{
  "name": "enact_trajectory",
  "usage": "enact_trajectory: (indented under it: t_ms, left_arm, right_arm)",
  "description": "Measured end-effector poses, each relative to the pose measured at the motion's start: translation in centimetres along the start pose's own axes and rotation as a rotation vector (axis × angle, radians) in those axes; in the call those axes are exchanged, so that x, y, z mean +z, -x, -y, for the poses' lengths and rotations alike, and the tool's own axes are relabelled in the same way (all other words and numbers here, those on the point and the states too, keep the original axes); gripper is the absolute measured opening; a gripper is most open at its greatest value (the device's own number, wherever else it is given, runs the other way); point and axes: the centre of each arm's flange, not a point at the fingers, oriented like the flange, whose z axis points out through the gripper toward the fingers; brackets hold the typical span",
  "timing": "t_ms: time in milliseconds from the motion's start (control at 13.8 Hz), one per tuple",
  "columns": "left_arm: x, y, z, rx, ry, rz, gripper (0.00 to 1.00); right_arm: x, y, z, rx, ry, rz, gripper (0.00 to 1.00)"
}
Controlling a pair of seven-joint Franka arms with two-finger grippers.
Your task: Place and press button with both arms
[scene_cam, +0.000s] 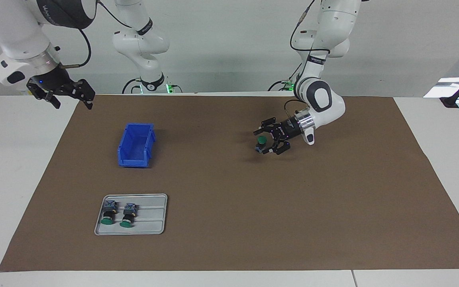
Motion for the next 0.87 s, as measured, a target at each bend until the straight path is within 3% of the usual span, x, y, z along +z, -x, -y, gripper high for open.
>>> enact_trajectory:
  t_ms: [217, 578, 867]
  left_arm:
    - [-1.3, 2.2, -0.2, 0.09, -0.041, -0.066, 1.0]
    - [-3.5, 6.5, -1.5, 0.271, -0.177, -0.274, 1.0]
    - [-4.6, 9.8, -3.3, 0.42, -0.28, -0.383, 1.0]
  right_arm:
    - [0.0, 0.0, 0.0, 0.0, 0.0, 0.0, 0.98]
    - [0.0, 0.0, 0.0, 0.0, 0.0, 0.0, 0.98]
    - [0.0, 0.0, 0.0, 0.0, 0.0, 0.0, 0.98]
